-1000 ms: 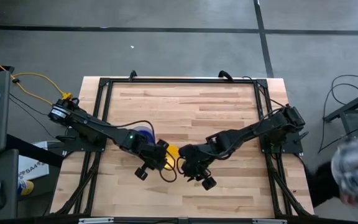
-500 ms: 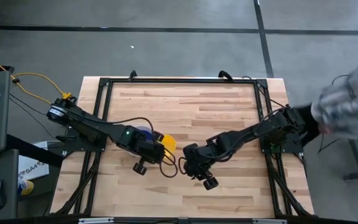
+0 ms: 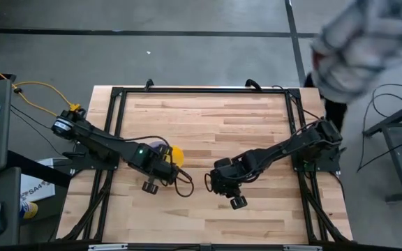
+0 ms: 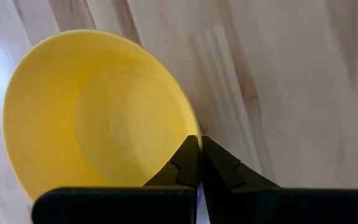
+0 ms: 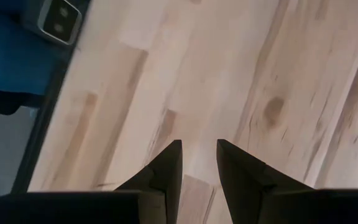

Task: Nest bowls inside each other
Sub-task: Stack the yellow bowl on the violet bowl

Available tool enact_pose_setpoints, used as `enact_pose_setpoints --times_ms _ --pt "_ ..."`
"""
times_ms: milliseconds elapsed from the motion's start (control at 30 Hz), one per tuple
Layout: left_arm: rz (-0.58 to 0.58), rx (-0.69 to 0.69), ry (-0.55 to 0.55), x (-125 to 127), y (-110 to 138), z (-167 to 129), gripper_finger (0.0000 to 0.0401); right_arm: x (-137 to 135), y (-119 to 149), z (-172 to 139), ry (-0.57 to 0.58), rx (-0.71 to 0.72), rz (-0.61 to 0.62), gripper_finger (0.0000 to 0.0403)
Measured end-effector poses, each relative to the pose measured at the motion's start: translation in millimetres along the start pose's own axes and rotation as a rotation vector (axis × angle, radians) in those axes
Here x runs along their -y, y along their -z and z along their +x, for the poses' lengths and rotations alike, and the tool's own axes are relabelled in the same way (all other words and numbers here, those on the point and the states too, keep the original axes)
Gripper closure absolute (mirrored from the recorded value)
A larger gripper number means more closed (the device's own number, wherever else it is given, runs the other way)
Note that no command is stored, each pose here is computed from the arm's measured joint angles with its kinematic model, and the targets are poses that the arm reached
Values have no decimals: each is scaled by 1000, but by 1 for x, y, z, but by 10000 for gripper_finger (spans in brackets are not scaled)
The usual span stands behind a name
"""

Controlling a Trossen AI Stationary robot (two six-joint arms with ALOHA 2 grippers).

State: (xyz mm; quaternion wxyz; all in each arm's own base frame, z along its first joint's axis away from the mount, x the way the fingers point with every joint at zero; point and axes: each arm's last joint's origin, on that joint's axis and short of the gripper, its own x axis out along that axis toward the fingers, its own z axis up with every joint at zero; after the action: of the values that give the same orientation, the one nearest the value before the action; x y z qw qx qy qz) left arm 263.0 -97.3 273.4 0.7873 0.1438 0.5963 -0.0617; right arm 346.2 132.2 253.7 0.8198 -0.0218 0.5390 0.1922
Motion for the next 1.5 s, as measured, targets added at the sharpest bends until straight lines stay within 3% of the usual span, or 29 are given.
enact_pose_setpoints --times_ms 233,533,700,1167,1500 --pt "-92 -28 -74 15 23 7 401 1 11 14 -3 -26 36 309" --pt "-156 74 -131 29 48 -7 401 2 6 14 -7 27 30 309" --pt "-174 84 -133 27 62 1 401 1 3 14 -11 52 48 309" --pt "-113 123 -123 30 64 18 401 0 -2 13 -42 99 40 309" --pt "-143 97 -61 10 65 36 398 -2 -2 14 -49 104 35 309"
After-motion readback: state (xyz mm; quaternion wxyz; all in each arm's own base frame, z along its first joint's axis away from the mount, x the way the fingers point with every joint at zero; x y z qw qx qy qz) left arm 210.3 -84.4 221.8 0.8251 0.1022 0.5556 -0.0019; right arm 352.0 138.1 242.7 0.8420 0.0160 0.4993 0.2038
